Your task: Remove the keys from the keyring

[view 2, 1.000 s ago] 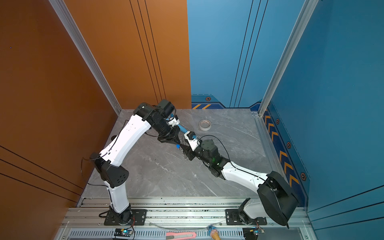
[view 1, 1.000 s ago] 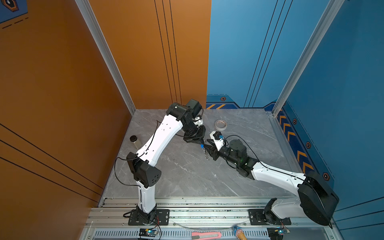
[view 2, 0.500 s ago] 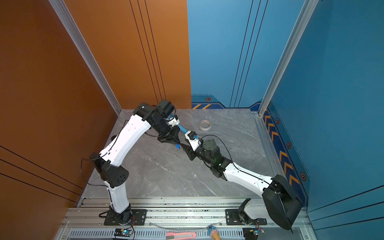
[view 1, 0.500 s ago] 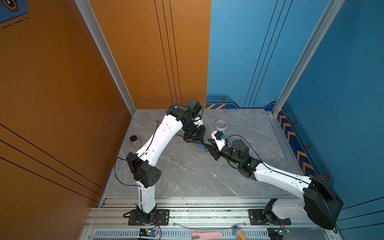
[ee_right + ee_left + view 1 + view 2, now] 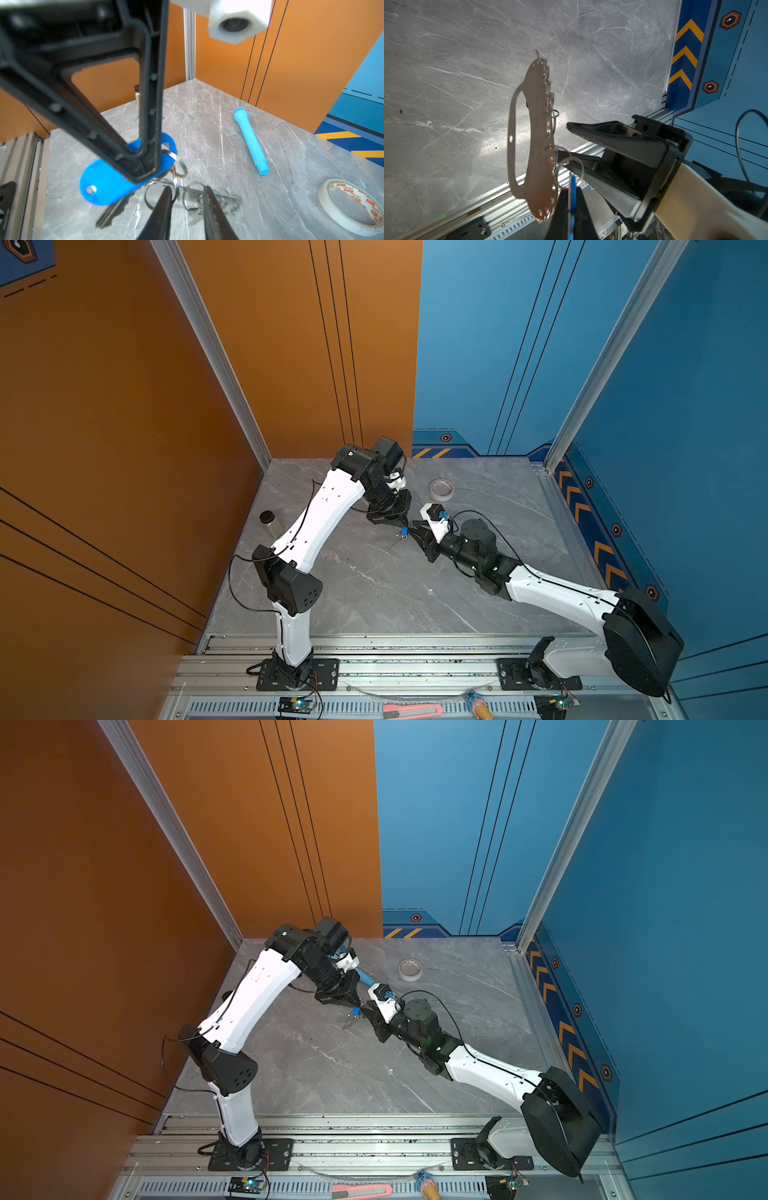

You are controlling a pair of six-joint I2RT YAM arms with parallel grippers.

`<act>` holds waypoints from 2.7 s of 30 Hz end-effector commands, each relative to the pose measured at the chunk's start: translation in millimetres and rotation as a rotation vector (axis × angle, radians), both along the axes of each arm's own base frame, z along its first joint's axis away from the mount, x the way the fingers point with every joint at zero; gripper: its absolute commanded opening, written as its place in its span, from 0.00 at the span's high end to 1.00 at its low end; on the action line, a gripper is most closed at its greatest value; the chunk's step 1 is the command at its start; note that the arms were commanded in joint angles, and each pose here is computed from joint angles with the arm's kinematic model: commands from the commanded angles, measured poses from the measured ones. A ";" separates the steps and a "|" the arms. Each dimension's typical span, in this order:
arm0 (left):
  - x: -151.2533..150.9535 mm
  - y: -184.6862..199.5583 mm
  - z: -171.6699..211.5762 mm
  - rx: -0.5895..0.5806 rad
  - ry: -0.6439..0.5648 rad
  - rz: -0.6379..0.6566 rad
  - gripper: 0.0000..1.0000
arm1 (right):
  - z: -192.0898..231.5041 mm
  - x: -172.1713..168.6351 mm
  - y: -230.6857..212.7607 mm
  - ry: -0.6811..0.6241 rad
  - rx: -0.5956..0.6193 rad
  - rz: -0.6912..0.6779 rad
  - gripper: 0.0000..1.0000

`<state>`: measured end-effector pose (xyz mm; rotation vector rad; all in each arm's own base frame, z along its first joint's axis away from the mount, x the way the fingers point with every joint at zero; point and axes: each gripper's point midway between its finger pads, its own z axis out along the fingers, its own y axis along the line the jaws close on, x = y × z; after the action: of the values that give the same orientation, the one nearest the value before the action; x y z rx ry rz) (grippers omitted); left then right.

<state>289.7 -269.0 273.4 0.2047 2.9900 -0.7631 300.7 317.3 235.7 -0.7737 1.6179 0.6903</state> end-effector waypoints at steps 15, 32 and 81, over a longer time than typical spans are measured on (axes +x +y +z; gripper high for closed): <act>-4.9 2.8 17.1 -0.039 -0.020 -0.005 1.00 | 26.9 9.0 10.0 -0.039 0.040 0.031 0.88; 6.3 18.8 33.5 -0.036 -0.075 0.032 1.00 | 12.9 -5.9 10.8 -0.059 -0.047 0.070 0.97; -11.1 61.0 6.4 0.193 0.025 -0.006 1.00 | 101.3 -58.4 27.9 -0.699 -0.237 0.029 1.00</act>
<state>299.7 -243.0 295.7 0.2520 2.9356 -0.7034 270.1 335.0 294.8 -1.0501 1.2000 0.1097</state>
